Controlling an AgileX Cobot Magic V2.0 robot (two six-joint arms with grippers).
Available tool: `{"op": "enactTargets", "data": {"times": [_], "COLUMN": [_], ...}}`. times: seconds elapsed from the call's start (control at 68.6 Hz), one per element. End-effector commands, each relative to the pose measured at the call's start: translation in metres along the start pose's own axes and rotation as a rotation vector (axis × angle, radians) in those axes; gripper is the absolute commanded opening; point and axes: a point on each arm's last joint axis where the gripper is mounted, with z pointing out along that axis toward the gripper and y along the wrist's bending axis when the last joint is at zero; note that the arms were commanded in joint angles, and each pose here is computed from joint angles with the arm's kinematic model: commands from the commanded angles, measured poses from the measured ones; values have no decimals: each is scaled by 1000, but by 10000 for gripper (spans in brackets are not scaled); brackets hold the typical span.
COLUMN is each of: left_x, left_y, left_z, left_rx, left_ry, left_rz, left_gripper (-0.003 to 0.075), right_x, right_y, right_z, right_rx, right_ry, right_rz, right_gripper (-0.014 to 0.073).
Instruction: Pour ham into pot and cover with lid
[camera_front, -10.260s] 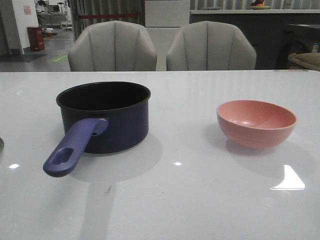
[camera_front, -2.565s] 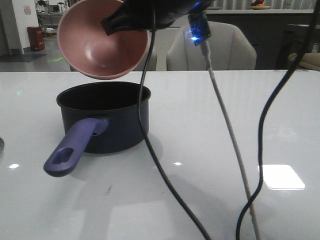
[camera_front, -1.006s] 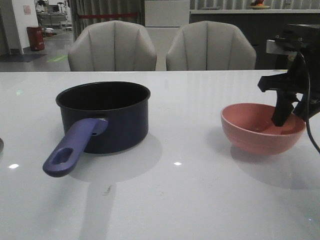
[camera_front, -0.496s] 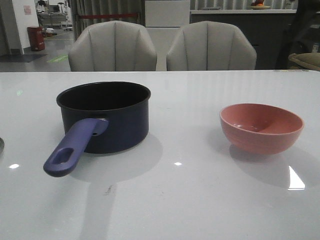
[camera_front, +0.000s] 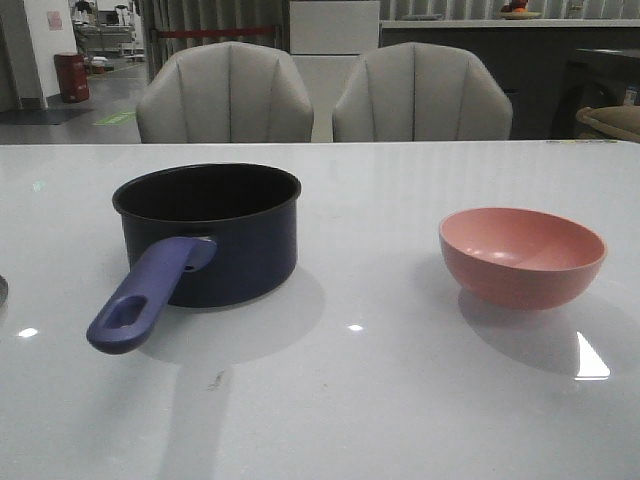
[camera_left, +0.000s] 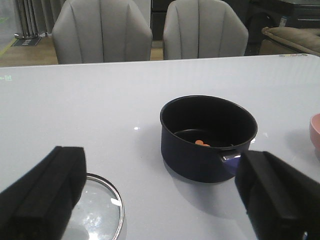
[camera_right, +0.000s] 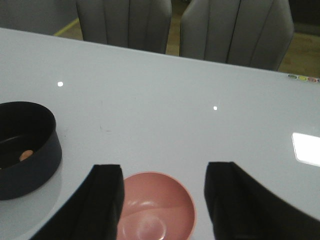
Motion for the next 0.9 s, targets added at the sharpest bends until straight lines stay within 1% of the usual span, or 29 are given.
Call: {"op": "enactTargets", "data": {"times": [0.0,0.117,0.291,0.408,0.496,0.568,0.612,0.627,0.641,0.656,0.67,0.685,0.7,0.714,0.729,0.743,0.758,0.802,0.845,0.889], "left_x": [-16,-16,-16,-16,-16,-17,-17,-17,-17,-17,-17,-17,-17,-16,-16,-16,-15,-14,-14,-14], "left_y": [-1,-1,-1,-1,-1,-1,-1,-1,-1,-1,-1,-1,-1,-1,-1,-1,-1,-1,-1,-1], "left_z": [-2,-2,-2,-2,-2,-2,-2,-2,-2,-2,-2,-2,-2,-2,-2,-2,-2,-2,-2,-2], "left_rx": [8,7,7,7,7,7,7,7,7,7,7,7,7,7,8,8,8,9,9,9], "left_ry": [-100,-103,-103,-103,-103,-105,-105,-105,-105,-105,-105,-105,-105,-102,-99,-99,-91,-81,-76,-76], "left_rz": [-6,-6,-6,-6,-6,-6,-6,-6,-6,-6,-6,-6,-6,-6,-6,-6,-6,-6,-6,-6], "left_gripper": [638,638,638,638,638,638,638,638,638,638,638,638,638,638,638,638,638,638,638,638], "right_x": [0,28,70,99,115,117,117,117,117,117,117,117,118,118,119,120,121,122,124,124], "right_y": [0,0,1,1,1,1,1,1,1,1,1,1,1,1,1,1,1,2,2,2], "right_z": [-28,-48,-71,-75,-75,-75,-75,-75,-75,-75,-75,-75,-75,-75,-75,-75,-74,-74,-74,-73], "right_rx": [14,16,1,-5,-5,-3,-3,-3,-3,-3,-3,-4,-6,-6,-9,-10,-13,-16,-18,-19], "right_ry": [-173,-202,-302,-297,-287,-300,-300,-300,-300,-300,-300,-293,-284,-280,-269,-264,-249,-233,-219,-215], "right_rz": [-2,-2,-4,-3,-3,-3,-3,-3,-3,-3,-3,-3,-3,-3,-4,-4,-4,-5,-5,-5], "right_gripper": [475,475,475,475,475,461,407,407,363,350,309,295,252,237,194,180,140,130,154,151]}}
